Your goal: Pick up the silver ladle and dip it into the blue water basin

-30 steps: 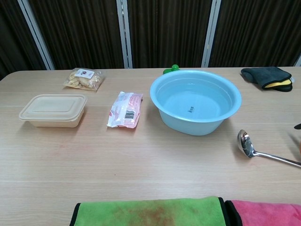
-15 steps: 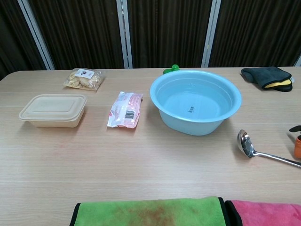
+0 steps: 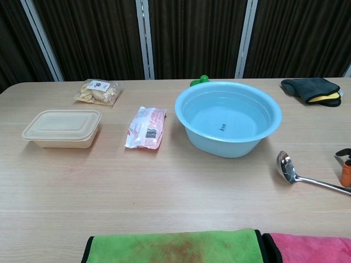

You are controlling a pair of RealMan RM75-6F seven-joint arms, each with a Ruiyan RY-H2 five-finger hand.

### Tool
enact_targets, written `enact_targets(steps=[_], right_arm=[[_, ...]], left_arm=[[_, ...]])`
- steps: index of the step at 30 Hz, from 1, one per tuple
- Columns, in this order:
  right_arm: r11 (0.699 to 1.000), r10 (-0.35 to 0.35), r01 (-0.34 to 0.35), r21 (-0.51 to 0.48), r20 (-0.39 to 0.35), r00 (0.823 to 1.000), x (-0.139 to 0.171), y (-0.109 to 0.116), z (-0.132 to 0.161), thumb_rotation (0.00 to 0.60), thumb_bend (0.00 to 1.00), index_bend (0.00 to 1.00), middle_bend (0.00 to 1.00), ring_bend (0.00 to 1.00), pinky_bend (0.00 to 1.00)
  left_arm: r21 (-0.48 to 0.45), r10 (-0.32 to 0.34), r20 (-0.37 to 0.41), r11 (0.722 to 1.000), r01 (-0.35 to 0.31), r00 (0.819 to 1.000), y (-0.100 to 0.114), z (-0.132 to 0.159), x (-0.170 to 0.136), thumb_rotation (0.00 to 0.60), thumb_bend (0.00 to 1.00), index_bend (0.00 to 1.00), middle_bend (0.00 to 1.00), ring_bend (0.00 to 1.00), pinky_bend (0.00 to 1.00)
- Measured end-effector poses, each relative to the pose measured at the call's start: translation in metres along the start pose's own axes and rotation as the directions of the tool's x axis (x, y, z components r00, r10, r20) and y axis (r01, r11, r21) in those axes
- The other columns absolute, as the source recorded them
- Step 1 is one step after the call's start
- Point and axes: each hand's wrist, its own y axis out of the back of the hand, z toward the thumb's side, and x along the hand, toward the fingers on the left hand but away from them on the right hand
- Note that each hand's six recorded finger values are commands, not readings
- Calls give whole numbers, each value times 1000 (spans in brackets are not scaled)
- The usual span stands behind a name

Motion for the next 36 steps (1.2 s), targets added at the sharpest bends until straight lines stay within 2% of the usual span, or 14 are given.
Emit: enact_targets(steps=[11,22,36], right_arm=[[998,43,-43,56,2,999,-3,-11,9,600,259,509,0,0,0],[997,39,-40,67,18,999,0,-17,10,600,269,561,0,0,0],[993,-6,6,115,1,1000,12,0,16,600,329,678,0,0,0]], left_arm=[[-62,-5,30,998,7,1000,7,0,-4,600,442,0,0,0,0],[-54,18,30,998,-17,999,12,-3,-5,600,444,0,0,0,0],[-56,17,45,998,-15,999,13,-1,-7,600,443,0,0,0,0]])
